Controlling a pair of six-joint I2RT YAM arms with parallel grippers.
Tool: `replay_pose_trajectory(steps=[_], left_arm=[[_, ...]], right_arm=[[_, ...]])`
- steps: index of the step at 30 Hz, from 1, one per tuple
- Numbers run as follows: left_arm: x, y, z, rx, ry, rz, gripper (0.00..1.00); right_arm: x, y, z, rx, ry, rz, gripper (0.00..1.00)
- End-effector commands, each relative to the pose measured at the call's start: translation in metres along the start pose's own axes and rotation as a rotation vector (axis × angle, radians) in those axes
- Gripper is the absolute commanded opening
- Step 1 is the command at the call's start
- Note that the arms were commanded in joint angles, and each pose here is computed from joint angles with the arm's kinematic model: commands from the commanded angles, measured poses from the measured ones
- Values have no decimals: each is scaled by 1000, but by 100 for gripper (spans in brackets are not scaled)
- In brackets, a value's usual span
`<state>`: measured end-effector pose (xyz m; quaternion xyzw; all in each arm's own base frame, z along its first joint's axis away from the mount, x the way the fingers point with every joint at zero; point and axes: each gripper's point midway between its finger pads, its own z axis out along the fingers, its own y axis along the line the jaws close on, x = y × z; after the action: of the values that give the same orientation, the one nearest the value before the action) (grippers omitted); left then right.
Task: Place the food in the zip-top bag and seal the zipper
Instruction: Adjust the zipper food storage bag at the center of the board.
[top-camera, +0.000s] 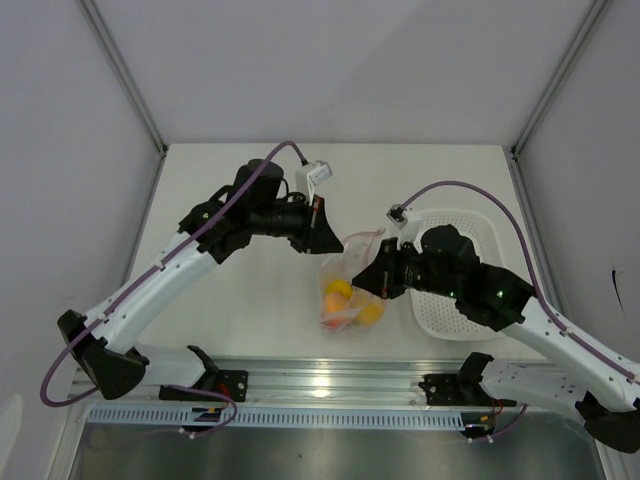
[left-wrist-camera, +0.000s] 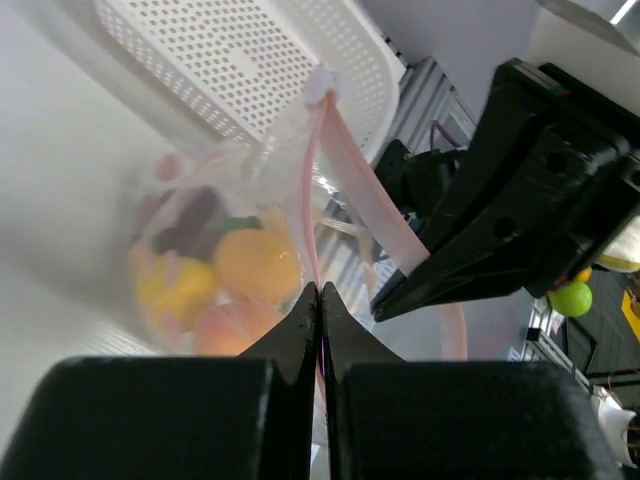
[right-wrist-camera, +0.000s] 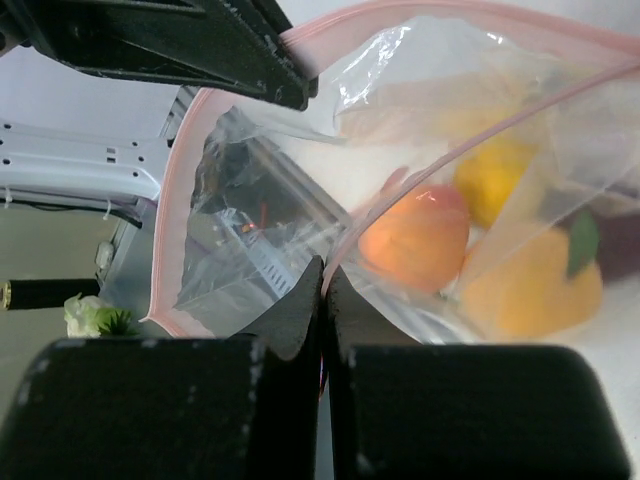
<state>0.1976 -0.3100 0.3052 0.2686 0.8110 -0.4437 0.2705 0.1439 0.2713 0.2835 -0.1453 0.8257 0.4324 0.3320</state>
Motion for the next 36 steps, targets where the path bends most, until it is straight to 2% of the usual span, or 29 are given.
replay_pose_trajectory(steps=[1,3,7,11,15,20,24,27,29,33,36], left_arm=[[4,-15,-7,89,5,1,1],[27,1,8,118,47,-114,1],[62,41,27,32,137,-276,1],[49,30,17,55,68,-229,1],[18,-4,-8,134,-7,-112,1],[5,-42,-31,268,-24,-39,1],[8,-63,-35,400,14,-74,1],[15,-54,-28,383,37,-86,1],[20,-42,-20,340,69,-113,1],[41,-7,9,245,192,-219,0],[51,8,20,229,207,-266,1]], right_arm=[[-12,17,-4,-33,-46,-44,0],[-2,10,0,-23,-34,-43,0],[16,-7,10,10,-12,4,0],[27,-15,15,29,13,21,0],[20,-2,7,-1,-3,-15,0],[-5,29,-17,-48,-63,-61,0],[-7,54,-28,-111,-66,-100,0],[2,60,-20,-129,-32,-122,1],[9,58,-11,-122,-8,-139,5],[23,42,29,-57,51,-175,11],[22,32,53,-27,56,-193,13]])
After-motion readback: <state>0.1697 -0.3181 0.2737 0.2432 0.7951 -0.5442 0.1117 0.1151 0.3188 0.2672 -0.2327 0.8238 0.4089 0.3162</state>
